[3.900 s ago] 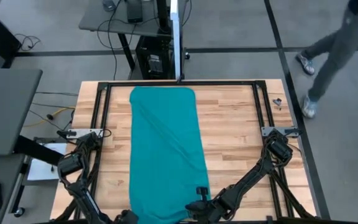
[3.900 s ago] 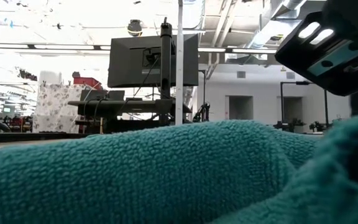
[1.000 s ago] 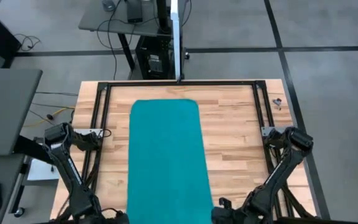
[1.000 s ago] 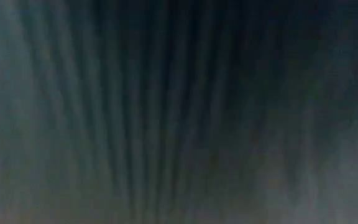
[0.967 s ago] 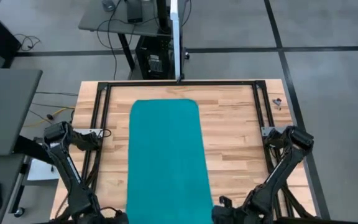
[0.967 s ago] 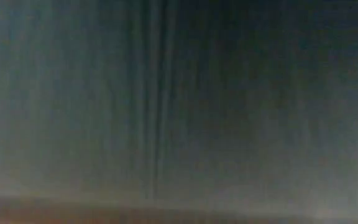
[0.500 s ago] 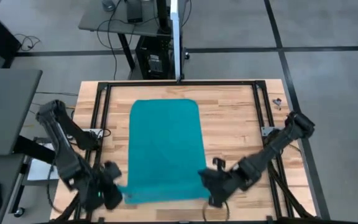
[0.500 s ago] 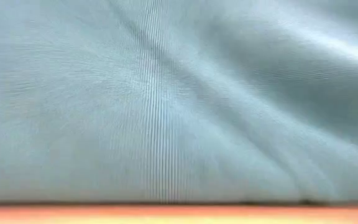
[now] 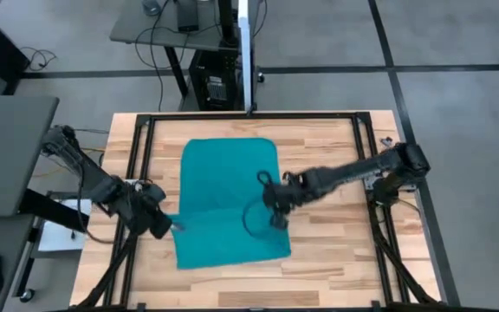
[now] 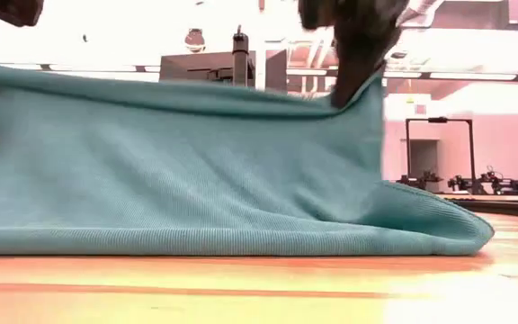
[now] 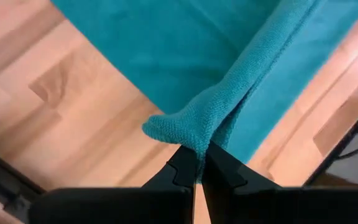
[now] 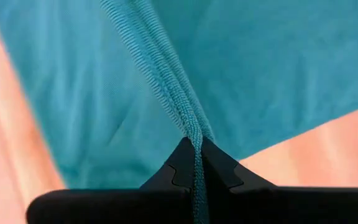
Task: Roll towel
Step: Fold the blue towel
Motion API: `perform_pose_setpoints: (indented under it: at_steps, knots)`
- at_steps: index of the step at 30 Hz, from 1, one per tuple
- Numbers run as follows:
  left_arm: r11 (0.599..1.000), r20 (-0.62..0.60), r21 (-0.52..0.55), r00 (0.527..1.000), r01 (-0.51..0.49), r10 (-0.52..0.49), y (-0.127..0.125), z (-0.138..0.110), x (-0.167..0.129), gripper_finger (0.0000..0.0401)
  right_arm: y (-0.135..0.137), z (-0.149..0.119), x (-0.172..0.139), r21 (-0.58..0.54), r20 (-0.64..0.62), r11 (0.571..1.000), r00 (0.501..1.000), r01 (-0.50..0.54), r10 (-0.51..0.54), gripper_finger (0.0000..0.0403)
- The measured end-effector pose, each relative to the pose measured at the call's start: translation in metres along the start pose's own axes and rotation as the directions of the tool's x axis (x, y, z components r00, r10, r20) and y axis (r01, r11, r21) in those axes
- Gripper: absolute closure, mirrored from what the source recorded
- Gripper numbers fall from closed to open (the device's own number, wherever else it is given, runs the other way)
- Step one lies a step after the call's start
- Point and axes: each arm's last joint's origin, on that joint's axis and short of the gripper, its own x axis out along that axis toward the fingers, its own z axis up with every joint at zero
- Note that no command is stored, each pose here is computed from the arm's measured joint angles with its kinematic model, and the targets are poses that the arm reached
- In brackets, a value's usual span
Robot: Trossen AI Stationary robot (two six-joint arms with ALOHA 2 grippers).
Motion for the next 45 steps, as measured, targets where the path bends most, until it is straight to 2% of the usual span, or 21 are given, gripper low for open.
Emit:
perform_pose_setpoints:
  at_steps: [5,9,15,18,22,26,29,33,40,45]
  knots:
    - [0.998,0.07,-0.068,0.998,-0.005,0.01,0.022,0.018,0.01,0.0401,-0.054,0.018,0.008,0.07,-0.025,0.998,1.0,-0.001,0.003,0.0403]
    - [0.993,0.157,-0.115,0.988,0.03,-0.012,0.029,0.037,0.015,0.0401,-0.099,0.03,0.01,0.114,-0.026,0.994,1.0,0.0,0.003,0.0403]
    - [0.992,0.246,-0.124,0.969,0.024,0.007,0.04,0.072,0.019,0.0401,-0.145,0.04,0.007,0.151,0.026,0.988,0.999,-0.03,0.026,0.0403]
    - [0.996,0.287,-0.089,0.958,0.004,0.022,0.046,0.089,0.021,0.0401,-0.159,0.042,0.006,0.161,0.042,0.986,0.999,-0.041,0.035,0.0403]
    - [0.986,0.294,-0.101,0.942,-0.136,0.16,0.067,0.106,0.022,0.0401,-0.171,0.045,0.015,0.179,0.055,0.982,0.997,-0.063,0.054,0.0403]
    - [0.971,0.319,-0.1,0.918,-0.216,0.237,0.085,0.12,0.019,0.0401,-0.181,0.049,0.025,0.192,0.074,0.979,0.996,-0.063,0.049,0.0403]
    - [0.973,0.339,-0.081,0.912,-0.214,0.229,0.093,0.132,0.02,0.0401,-0.191,0.049,0.034,0.214,0.06,0.976,0.997,-0.051,0.039,0.0403]
    - [0.973,0.305,-0.06,0.924,-0.223,0.23,0.102,0.142,0.031,0.0401,-0.204,0.047,0.045,0.223,0.03,0.974,0.999,-0.033,0.027,0.0403]
    - [0.961,0.237,-0.043,0.932,-0.272,0.274,0.113,0.147,0.051,0.0401,-0.228,0.048,0.049,0.249,0.056,0.969,0.998,-0.013,-0.001,0.0403]
    - [0.957,0.246,-0.075,0.925,-0.28,0.29,0.122,0.151,0.058,0.0401,-0.24,0.048,0.046,0.268,0.084,0.963,0.996,-0.004,-0.02,0.0403]
